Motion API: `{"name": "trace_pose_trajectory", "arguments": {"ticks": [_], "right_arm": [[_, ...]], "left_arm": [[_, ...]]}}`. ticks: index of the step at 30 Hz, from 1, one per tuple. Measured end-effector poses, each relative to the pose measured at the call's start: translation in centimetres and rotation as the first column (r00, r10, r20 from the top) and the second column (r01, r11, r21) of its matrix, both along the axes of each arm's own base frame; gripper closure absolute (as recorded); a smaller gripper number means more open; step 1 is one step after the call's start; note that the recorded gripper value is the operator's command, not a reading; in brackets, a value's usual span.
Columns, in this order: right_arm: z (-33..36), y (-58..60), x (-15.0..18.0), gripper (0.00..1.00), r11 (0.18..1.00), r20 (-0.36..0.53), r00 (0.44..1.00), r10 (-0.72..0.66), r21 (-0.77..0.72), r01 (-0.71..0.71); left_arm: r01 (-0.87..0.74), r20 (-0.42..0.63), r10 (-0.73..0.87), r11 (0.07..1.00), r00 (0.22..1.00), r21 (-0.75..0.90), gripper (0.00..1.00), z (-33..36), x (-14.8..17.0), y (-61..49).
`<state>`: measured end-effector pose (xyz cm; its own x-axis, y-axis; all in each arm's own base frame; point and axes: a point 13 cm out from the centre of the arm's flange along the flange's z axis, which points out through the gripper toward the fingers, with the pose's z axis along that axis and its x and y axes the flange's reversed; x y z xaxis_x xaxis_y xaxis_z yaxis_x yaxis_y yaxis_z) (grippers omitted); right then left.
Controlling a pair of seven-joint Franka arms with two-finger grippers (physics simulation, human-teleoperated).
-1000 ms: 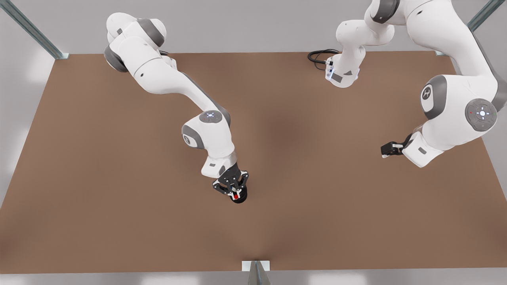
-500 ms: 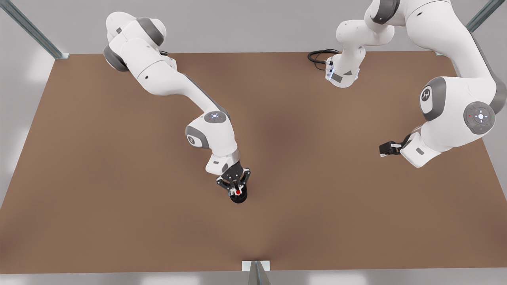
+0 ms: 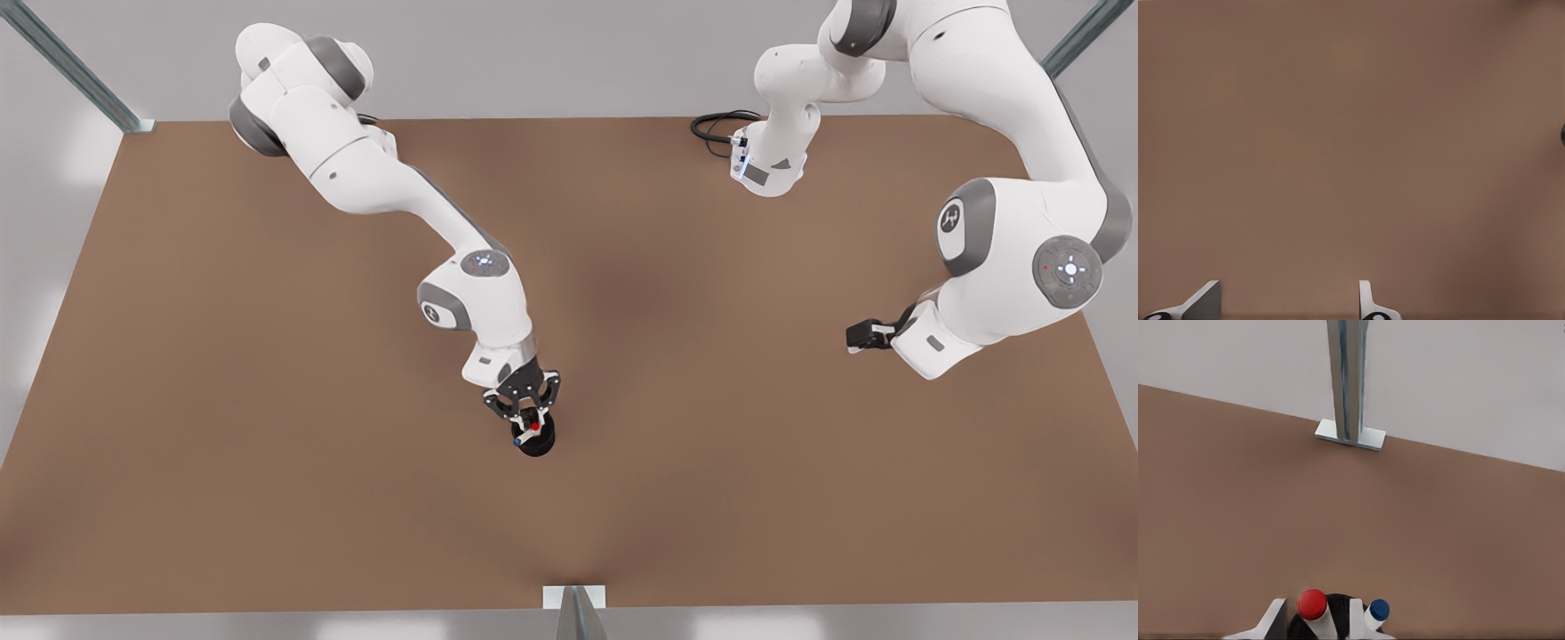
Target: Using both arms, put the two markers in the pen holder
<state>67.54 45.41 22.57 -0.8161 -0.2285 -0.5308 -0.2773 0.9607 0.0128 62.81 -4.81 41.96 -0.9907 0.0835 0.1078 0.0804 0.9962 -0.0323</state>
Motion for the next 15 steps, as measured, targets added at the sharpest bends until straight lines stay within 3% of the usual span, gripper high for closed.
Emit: {"name": "trace_pose_trajectory", "arguments": {"ticks": [3,6,9,12,15], "right_arm": [[1.0,-0.3,0.5,0.00,1.000,0.013,1.000,-0.015,0.013,0.015],[13.8,-4.9,4.8,0.00,0.984,0.079,0.985,-0.154,0.105,0.145],[23.3,-16.6,5.6,0.00,0.921,-0.038,0.933,-0.359,0.150,0.360],[24.2,-33.9,2.0,0.00,0.789,-0.159,0.779,-0.607,0.002,0.615],[28.2,-45.6,-1.2,0.00,0.693,-0.259,0.666,-0.700,-0.021,0.720]], "left_arm": [[0.001,-0.001,-0.001,1.000,1.000,0.000,0.00,0.0,0.0,0.0],[0.003,-0.001,-0.003,1.000,1.000,0.001,0.00,0.0,0.0,0.0],[0.012,-0.002,-0.012,1.000,1.000,0.004,0.00,0.1,-0.1,-0.3],[0.013,-0.004,-0.013,1.000,1.000,0.010,0.00,0.0,-0.2,-0.2],[0.024,-0.008,-0.023,1.000,1.000,0.014,0.00,-0.2,-0.2,-0.6]]}}
